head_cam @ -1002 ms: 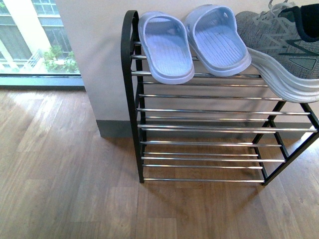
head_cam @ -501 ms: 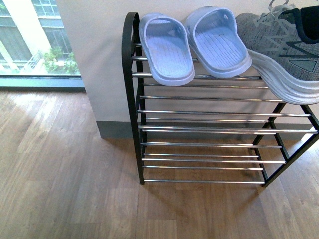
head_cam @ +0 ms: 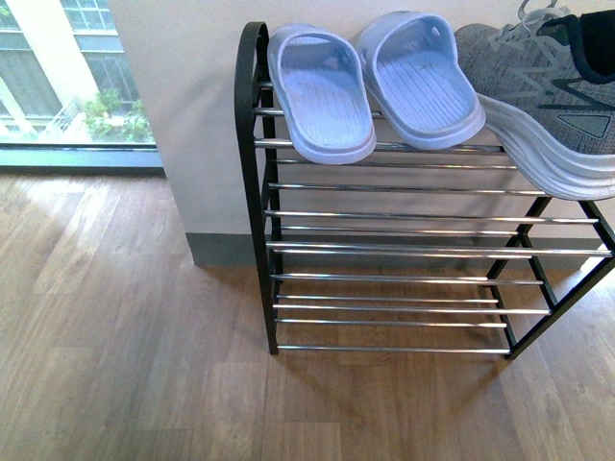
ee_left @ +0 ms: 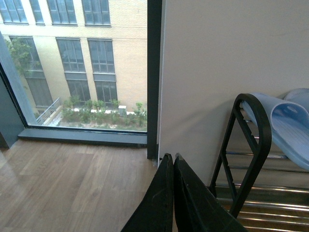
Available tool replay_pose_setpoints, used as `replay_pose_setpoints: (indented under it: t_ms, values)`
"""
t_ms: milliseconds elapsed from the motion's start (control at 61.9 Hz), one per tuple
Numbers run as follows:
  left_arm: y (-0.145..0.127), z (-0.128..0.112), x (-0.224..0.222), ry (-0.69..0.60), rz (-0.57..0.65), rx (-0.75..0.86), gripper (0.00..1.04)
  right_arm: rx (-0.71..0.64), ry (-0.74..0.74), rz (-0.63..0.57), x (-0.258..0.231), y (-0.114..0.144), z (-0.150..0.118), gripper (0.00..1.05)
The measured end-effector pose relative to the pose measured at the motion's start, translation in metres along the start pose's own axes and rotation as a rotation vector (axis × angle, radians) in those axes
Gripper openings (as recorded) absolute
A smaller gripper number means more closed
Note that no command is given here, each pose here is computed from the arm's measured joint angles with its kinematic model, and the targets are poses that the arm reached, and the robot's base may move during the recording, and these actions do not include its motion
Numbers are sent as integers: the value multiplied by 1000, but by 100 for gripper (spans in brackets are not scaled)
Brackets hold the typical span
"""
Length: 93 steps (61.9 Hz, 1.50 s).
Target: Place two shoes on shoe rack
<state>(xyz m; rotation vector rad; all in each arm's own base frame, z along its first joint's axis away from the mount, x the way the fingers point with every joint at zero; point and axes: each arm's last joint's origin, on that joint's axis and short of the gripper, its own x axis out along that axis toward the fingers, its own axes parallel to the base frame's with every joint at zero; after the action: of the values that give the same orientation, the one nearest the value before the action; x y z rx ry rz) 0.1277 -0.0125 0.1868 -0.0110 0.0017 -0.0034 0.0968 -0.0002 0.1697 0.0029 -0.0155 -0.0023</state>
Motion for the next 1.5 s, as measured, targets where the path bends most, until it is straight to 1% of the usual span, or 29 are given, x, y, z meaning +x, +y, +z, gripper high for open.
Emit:
replay_pose_setpoints:
  t_ms: [32,81,194,372,469,760,824,905,1196,1212,1293,1309,1325,1374,1390,1487,1503]
  values:
    - [1,-1,-1,1,2,0,1,0,0,0,0,0,0,95]
    - [5,-3,-3,2,-29,1,1,0,0,0,0,0,0,95]
    - [12,-6,-6,0,8,1,1,0,0,0,0,0,0,95]
    - [12,-9,-11,-4,0,1,1,0,0,0,0,0,0,95]
    - [12,-16,-13,-8,0,1,1,0,0,0,0,0,0,95]
    - [12,-16,-21,-14,-1,1,1,0,0,0,0,0,0,95]
    - [12,-21,-27,19,-1,1,1,0,0,0,0,0,0,95]
    - [12,-19,-30,-2,-1,1,1,0,0,0,0,0,0,95]
    - [12,-20,-30,2,0,1,1,0,0,0,0,0,0,95]
    - [12,-20,-30,2,0,0,2,0,0,0,0,0,0,95]
    - [12,-20,-30,2,0,1,18,0,0,0,0,0,0,95]
    - [12,-20,-30,2,0,1,20,0,0,0,0,0,0,95]
    - [12,-20,-30,2,0,1,25,0,0,0,0,0,0,95]
    - [12,-20,-30,2,0,1,36,0,0,0,0,0,0,95]
    - [12,-20,-30,2,0,1,38,0,0,0,0,0,0,95]
    - [12,-20,-30,2,0,1,59,0,0,0,0,0,0,95]
    - [12,-20,-30,2,0,1,61,0,0,0,0,0,0,95]
